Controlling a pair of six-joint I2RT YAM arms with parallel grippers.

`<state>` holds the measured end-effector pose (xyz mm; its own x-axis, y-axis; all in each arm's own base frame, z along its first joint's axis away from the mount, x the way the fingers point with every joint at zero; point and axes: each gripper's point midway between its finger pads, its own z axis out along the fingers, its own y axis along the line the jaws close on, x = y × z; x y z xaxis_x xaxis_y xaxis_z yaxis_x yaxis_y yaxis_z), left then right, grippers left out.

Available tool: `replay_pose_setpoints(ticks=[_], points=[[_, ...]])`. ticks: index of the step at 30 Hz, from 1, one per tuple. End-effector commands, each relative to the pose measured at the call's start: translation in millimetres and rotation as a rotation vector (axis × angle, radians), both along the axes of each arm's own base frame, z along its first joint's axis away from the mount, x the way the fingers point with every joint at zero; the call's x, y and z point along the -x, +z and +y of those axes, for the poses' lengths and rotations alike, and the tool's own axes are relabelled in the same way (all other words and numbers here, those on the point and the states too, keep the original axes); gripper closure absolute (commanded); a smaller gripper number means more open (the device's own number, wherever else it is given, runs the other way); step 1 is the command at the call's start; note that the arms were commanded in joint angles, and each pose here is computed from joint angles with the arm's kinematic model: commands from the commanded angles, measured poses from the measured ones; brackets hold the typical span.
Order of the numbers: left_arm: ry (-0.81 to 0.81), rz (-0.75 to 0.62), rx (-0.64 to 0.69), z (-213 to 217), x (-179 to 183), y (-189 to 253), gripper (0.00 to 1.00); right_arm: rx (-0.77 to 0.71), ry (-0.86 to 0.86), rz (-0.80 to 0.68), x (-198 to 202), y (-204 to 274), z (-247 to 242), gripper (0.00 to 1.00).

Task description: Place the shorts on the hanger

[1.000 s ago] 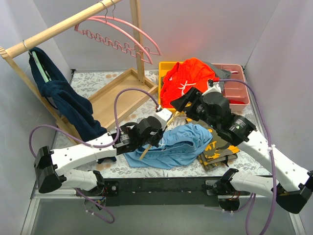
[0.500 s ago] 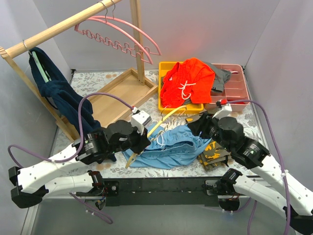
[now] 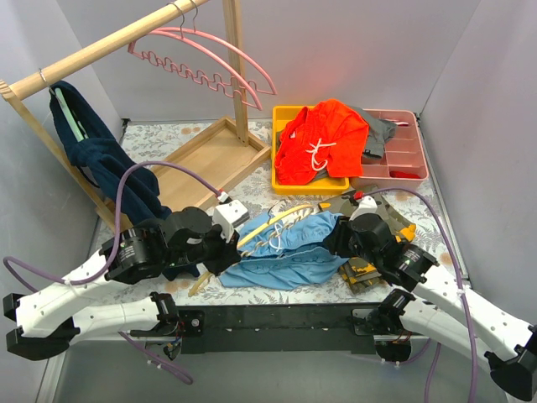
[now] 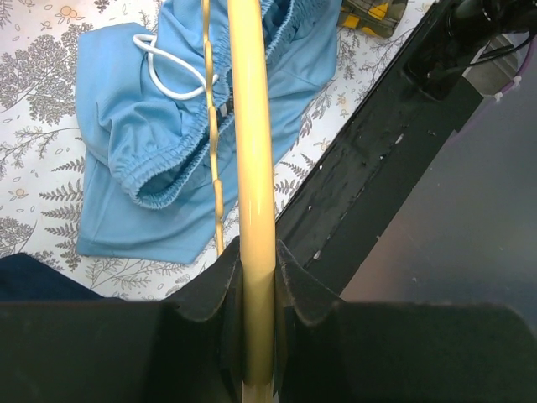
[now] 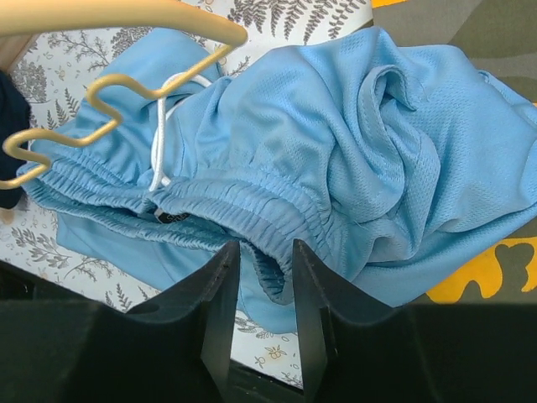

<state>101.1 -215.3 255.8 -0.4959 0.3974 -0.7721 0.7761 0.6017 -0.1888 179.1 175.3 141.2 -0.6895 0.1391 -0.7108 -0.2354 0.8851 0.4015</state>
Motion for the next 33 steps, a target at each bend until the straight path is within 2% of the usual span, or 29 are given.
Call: replay_pose_setpoints(ticks=[1, 13, 24, 33], points=[[-0.056, -0.05, 0.018, 9, 6, 25, 1.0, -0.004, 0.005, -0.027, -4, 1, 3, 0.61], [-0.207, -0.003, 0.034, 3, 30, 40, 1.0, 0.017, 0.002, -0.007, 3, -10, -3, 0.61], [-0.227, -0.007, 0.056, 7, 36, 48, 1.0, 0.055, -0.007, 0.009, 8, -17, -10, 0.59], [-0.264, 0.002, 0.073, 6, 43, 51, 1.0, 0.081, -0.018, 0.023, 9, -22, -13, 0.66]])
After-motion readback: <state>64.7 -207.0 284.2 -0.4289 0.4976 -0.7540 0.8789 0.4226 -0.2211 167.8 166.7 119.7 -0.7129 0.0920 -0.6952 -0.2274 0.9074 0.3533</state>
